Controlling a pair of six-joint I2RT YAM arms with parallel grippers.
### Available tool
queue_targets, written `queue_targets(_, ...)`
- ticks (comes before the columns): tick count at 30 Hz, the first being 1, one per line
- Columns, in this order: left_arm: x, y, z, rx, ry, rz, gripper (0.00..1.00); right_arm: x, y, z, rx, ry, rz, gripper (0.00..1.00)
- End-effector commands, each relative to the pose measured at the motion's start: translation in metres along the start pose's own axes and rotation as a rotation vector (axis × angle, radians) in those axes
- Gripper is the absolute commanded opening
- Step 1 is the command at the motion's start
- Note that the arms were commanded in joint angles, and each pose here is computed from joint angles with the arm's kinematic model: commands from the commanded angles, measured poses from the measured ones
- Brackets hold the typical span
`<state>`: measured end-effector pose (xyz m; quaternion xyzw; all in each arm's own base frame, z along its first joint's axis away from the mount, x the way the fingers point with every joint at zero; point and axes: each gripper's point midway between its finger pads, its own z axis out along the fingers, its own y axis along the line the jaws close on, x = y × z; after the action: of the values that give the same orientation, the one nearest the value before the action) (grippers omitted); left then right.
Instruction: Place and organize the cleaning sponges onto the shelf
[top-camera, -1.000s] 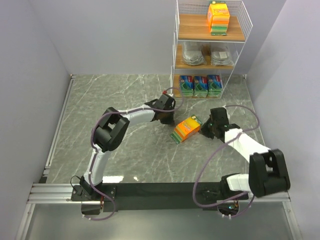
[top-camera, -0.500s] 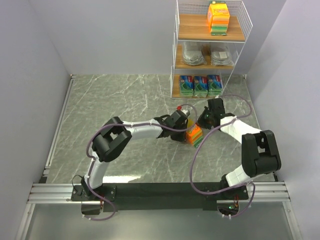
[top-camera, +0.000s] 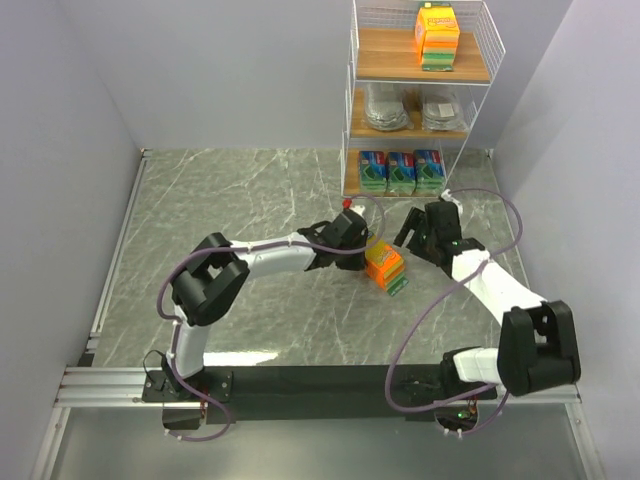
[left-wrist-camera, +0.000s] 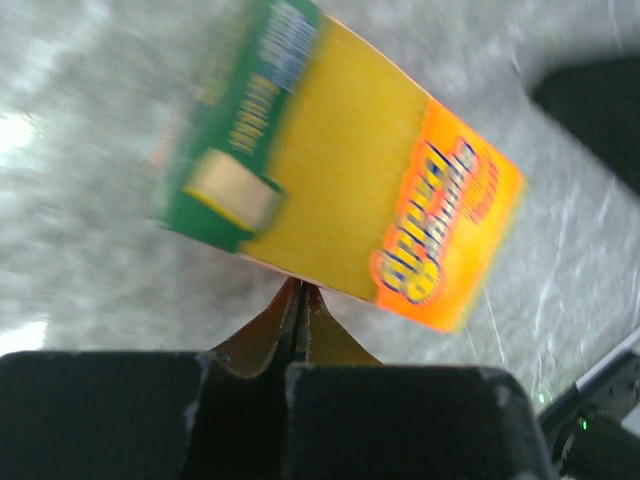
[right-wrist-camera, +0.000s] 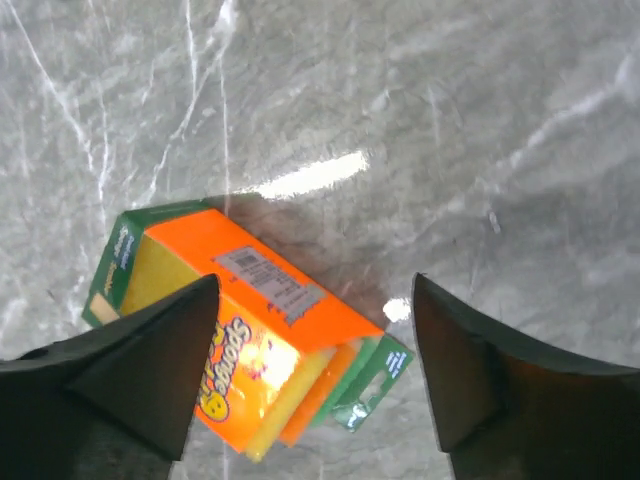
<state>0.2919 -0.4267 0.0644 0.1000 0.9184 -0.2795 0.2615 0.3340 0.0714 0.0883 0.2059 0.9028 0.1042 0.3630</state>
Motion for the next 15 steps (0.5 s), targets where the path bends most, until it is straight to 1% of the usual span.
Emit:
queue_targets(1, -0.029, 0.015, -0.004, -0.011, -0.069, -0.04, 0.0, 0.006, -0.01, -0.004, 0.008, -0.036, -0.02, 0.86)
queue_targets(5, -0.042, 0.023, -0.005, 0.002, -0.09, -0.064, 0.0, 0.015, -0.002, 0.005, -0.061, -0.029, -0.02, 0.87)
queue_targets(6, -0.049, 0.022, -0.006, -0.001, -0.107, -0.063, 0.0, 0.01, 0.007, 0.006, -0.107, -0.053, -0.016, 0.88)
queue_targets(8, -0.055, 0.027, -0.004, -0.011, -0.114, -0.068, 0.0, 0.023, 0.015, 0.008, -0.168, -0.008, -0.006, 0.88)
queue_targets(9, -0.058, 0.026, -0.003, -0.001, -0.114, -0.07, 0.0, 0.014, 0.028, 0.008, -0.232, -0.045, -0.004, 0.88)
queue_targets(11, -0.067, 0.027, -0.004, 0.013, -0.125, -0.083, 0.0, 0.024, 0.039, 0.004, -0.315, -0.012, 0.009, 0.88)
queue_targets(12, -0.068, 0.027, -0.004, 0.017, -0.126, -0.085, 0.0, 0.022, 0.045, 0.003, -0.35, -0.025, 0.014, 0.88)
queue_targets(15, -0.076, 0.034, -0.008, 0.003, -0.147, -0.092, 0.0, 0.03, 0.057, -0.004, -0.438, 0.003, 0.027, 0.88)
